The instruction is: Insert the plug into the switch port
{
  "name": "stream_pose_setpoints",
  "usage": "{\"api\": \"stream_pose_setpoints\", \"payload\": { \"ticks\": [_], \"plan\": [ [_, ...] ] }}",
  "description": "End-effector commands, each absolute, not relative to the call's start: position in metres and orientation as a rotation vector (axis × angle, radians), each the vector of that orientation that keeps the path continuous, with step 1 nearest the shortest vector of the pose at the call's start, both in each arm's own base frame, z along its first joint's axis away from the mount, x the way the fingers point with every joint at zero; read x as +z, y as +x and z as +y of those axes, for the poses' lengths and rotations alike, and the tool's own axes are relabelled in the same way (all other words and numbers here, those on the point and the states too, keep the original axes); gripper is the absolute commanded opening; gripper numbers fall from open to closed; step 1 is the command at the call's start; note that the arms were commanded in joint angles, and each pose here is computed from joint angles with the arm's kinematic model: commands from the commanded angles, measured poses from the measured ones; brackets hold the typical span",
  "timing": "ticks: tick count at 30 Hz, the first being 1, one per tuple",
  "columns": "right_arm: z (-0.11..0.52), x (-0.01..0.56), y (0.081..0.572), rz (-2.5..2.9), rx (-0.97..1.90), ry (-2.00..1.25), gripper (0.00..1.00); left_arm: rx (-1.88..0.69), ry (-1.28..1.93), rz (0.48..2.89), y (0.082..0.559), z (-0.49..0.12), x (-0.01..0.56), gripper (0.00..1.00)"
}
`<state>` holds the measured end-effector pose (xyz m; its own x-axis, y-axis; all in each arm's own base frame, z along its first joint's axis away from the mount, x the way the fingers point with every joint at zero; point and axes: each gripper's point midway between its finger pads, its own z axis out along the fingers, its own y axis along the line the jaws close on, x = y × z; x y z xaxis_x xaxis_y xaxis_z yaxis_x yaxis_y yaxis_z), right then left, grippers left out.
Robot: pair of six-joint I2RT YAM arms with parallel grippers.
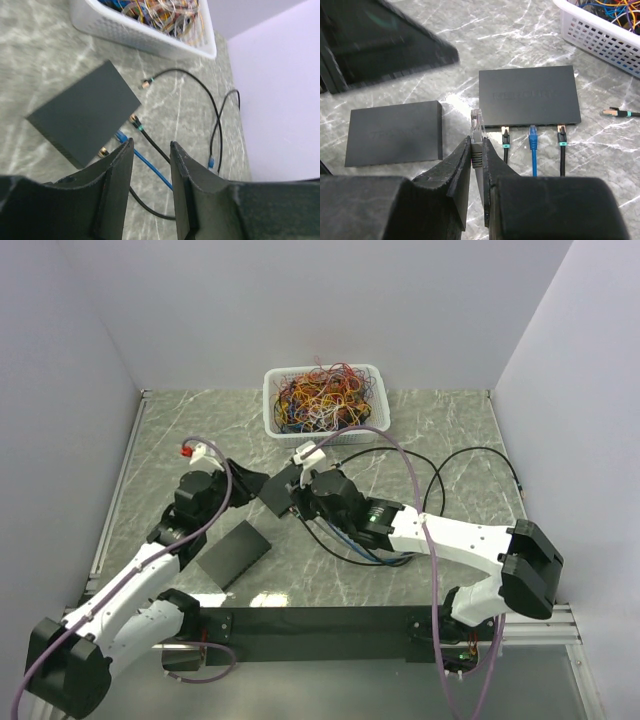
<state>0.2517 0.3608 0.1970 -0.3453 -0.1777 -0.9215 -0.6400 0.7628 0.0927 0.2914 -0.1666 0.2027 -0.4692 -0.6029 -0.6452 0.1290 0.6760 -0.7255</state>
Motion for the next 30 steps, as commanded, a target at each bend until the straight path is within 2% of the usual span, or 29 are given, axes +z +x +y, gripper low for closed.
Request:
{"api": "stream_pose_setpoints", "payload": {
  "ticks": [1, 9, 30],
  "plan": [
    [0.365, 0.227, 0.264, 1.828, 0.587, -0.558, 0.00, -0.974, -0.340, 1.842, 0.293, -0.188, 0.217, 0.41],
    [0.369, 0.217, 0.267, 1.843, 0.586, -0.561, 0.00, -1.060, -0.269, 1.829, 0.284, -0.224, 0.230, 0.41],
    [0.370, 0.194, 0.276, 1.912, 0.568, -0.570, 0.00, -1.117, -0.228, 1.779, 0.273, -0.236, 0.245, 0.41]
  ]
}}
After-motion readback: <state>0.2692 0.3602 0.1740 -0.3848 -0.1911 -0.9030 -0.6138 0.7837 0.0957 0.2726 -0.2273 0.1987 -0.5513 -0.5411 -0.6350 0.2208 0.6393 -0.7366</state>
